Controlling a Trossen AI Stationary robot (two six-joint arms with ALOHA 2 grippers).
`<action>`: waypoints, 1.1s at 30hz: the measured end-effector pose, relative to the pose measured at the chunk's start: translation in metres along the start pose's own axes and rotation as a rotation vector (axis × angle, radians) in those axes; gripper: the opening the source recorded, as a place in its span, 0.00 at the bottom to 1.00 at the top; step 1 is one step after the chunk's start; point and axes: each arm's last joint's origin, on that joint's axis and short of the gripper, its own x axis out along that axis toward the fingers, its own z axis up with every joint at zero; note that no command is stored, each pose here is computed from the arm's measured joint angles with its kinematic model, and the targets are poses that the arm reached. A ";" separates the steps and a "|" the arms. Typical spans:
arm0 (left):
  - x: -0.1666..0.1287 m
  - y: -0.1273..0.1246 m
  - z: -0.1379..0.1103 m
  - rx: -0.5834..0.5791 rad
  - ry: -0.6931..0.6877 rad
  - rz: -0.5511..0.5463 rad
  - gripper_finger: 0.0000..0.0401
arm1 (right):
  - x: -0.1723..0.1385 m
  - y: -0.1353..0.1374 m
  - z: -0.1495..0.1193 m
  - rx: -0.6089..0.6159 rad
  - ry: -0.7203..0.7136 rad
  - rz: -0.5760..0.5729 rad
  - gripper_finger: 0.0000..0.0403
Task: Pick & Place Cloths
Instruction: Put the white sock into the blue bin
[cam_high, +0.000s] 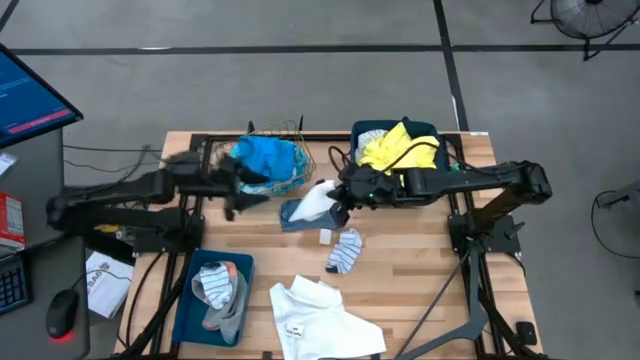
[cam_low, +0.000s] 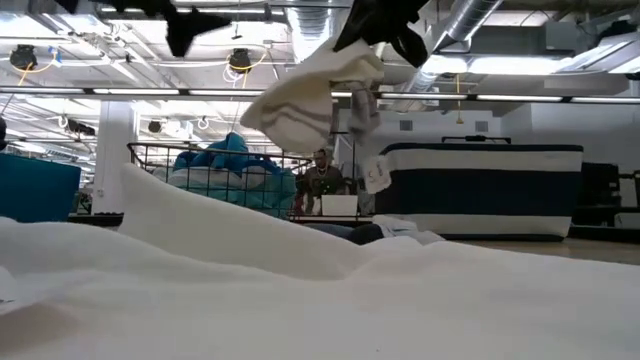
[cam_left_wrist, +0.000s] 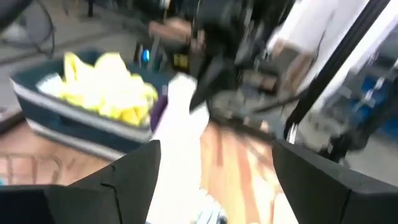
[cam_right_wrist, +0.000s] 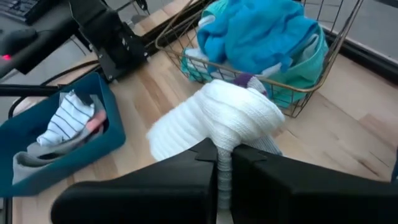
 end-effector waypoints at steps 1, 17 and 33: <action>0.009 0.000 -0.005 0.008 0.032 -0.001 0.72 | -0.001 0.000 0.000 0.000 -0.001 -0.001 0.01; 0.092 0.003 -0.058 0.155 0.200 0.141 0.72 | -0.004 0.011 -0.002 -0.022 -0.032 0.050 0.01; 0.098 0.004 -0.060 0.126 0.181 0.142 0.14 | -0.005 0.017 -0.002 -0.022 -0.045 0.076 0.04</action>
